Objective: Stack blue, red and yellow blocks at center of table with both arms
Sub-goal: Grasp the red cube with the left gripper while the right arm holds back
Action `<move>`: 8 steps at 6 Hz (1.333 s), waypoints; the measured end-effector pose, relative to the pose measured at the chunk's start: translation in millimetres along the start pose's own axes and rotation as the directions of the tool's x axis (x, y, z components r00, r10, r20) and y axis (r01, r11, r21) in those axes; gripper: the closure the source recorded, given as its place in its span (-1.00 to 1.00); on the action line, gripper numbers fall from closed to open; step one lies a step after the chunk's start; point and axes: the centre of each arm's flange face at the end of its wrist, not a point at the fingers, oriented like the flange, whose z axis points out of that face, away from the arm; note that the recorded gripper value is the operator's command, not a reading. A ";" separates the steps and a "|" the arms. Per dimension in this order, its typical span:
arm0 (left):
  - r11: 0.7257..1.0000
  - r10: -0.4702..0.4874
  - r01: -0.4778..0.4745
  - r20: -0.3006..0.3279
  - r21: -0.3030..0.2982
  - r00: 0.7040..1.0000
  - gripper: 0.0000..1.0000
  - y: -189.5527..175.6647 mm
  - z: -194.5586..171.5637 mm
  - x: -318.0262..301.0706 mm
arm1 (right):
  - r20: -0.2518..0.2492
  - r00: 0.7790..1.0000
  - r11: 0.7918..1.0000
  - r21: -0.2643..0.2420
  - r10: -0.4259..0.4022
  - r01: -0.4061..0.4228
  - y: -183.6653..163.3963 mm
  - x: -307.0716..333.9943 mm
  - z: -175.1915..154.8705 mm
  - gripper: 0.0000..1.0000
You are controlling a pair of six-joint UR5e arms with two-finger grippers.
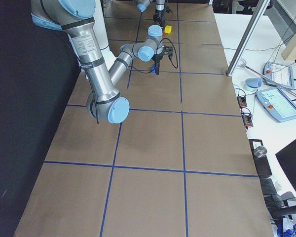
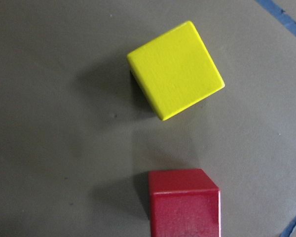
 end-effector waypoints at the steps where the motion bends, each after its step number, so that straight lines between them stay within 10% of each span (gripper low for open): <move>1: 1.000 -0.004 0.004 -0.004 0.000 1.000 -1.00 -0.3 3.8 9.8 | 0.001 1.000 1.000 0.001 0.000 0.000 0.2 -0.2 -0.8 -1.00; 4: 1.000 -0.005 0.005 0.023 -0.005 1.000 -0.98 -4.0 23.6 13.6 | 0.003 1.000 1.000 0.004 0.002 -0.002 0.7 -1.0 -2.1 -1.00; 5: 1.000 0.000 0.001 0.034 -0.009 0.999 -0.55 -2.4 31.1 14.8 | 0.005 1.000 1.000 0.006 0.001 -0.001 1.4 -0.7 -3.6 -1.00; 6: 1.000 0.000 0.000 0.042 0.003 0.999 0.59 -3.5 36.7 14.5 | 0.007 1.000 1.000 0.007 0.001 -0.001 2.0 -0.2 -4.7 -1.00; 7: 1.000 -0.003 0.002 0.047 0.023 0.999 1.00 -5.8 39.5 13.7 | 0.006 1.000 1.000 0.007 0.002 -0.002 2.2 0.6 -4.8 -1.00; 8: 1.000 -0.002 0.000 0.049 0.030 0.999 1.00 -6.0 40.3 15.1 | 0.005 1.000 1.000 0.007 0.002 -0.002 2.4 1.0 -4.7 -1.00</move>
